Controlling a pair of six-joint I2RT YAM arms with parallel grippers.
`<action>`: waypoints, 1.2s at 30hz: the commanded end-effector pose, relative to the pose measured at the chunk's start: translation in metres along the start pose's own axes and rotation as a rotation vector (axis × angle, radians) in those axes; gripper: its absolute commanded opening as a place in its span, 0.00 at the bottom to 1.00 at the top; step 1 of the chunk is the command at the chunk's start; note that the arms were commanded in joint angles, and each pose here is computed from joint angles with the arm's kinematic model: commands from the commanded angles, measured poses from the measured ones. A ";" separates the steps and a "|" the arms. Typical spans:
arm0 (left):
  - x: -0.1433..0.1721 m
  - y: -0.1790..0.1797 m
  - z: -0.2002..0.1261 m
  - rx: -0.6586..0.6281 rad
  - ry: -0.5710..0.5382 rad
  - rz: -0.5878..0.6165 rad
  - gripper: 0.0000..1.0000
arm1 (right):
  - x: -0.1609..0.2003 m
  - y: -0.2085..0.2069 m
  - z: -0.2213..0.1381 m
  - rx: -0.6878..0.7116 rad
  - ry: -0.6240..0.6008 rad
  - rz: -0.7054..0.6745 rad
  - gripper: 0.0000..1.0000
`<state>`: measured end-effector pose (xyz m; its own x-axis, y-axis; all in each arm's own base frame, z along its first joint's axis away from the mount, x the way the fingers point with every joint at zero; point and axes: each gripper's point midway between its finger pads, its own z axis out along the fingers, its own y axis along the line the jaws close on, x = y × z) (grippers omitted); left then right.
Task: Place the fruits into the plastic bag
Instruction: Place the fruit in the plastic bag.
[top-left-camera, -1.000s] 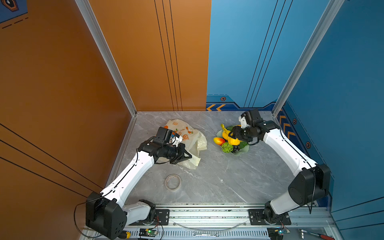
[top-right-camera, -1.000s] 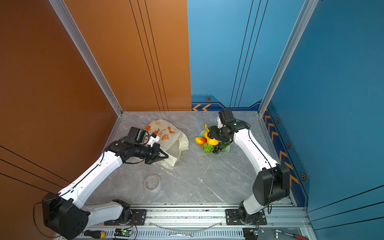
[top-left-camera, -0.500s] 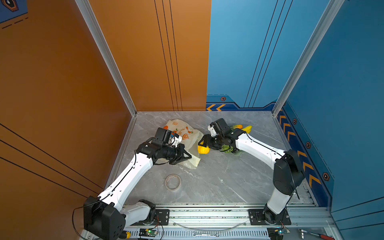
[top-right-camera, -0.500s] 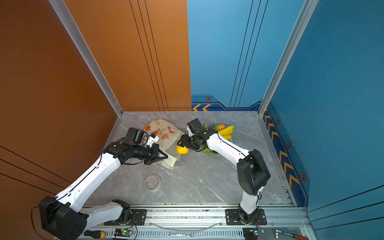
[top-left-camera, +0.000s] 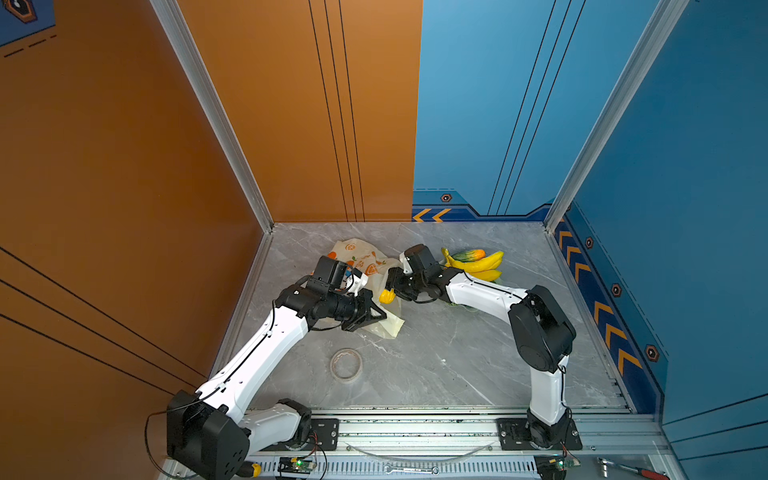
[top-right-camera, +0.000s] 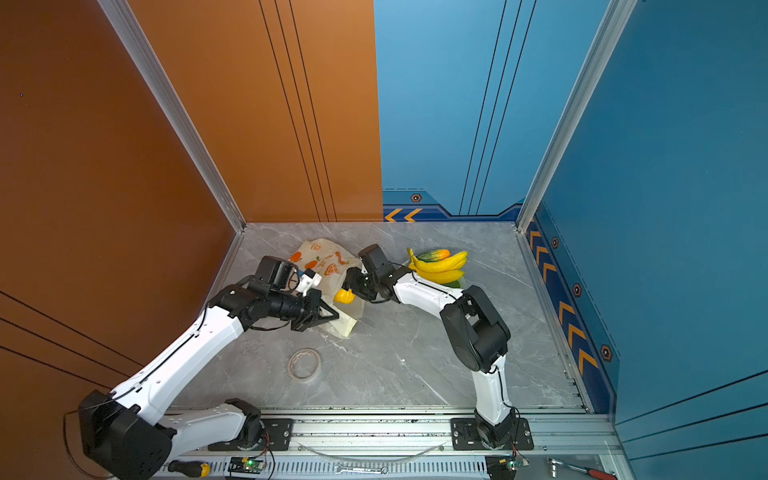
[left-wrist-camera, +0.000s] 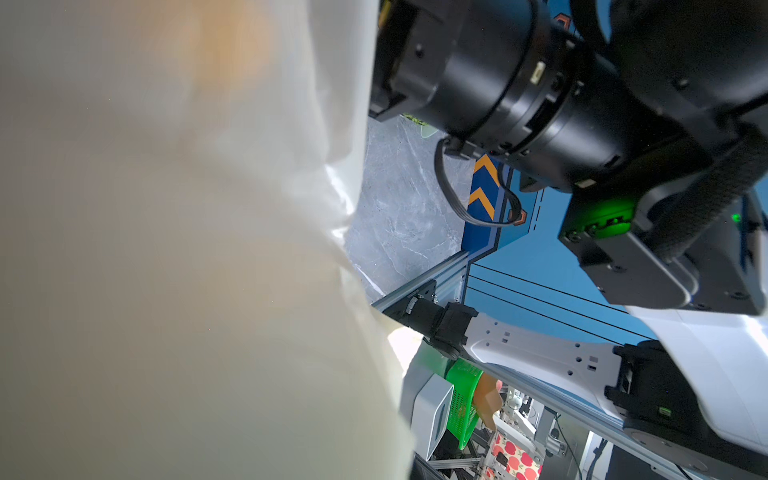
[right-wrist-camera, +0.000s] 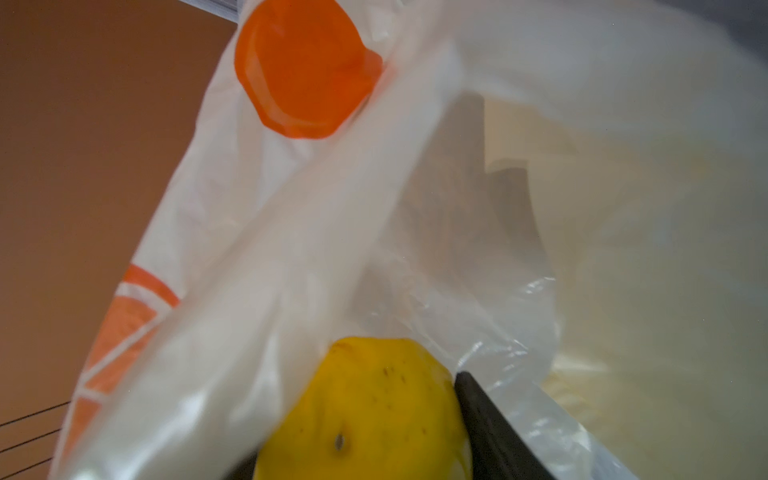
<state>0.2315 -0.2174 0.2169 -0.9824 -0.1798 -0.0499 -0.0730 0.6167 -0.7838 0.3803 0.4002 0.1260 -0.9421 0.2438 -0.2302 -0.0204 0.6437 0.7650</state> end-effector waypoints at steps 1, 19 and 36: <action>-0.007 -0.011 0.002 0.030 -0.019 0.003 0.00 | -0.006 0.025 0.015 -0.090 -0.040 0.034 0.59; -0.026 -0.026 0.009 0.195 -0.077 -0.074 0.00 | -0.010 -0.007 0.048 -0.001 -0.078 0.125 0.62; -0.021 -0.009 -0.003 0.185 -0.090 -0.102 0.00 | -0.024 0.022 0.064 -0.020 -0.105 0.103 1.00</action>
<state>0.2609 -0.2205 0.2286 -0.9458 -0.3241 -0.0212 -0.1329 0.4456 -0.8853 0.4210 0.4541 0.1091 -0.9049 0.3803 -0.1911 0.0707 0.5771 0.8136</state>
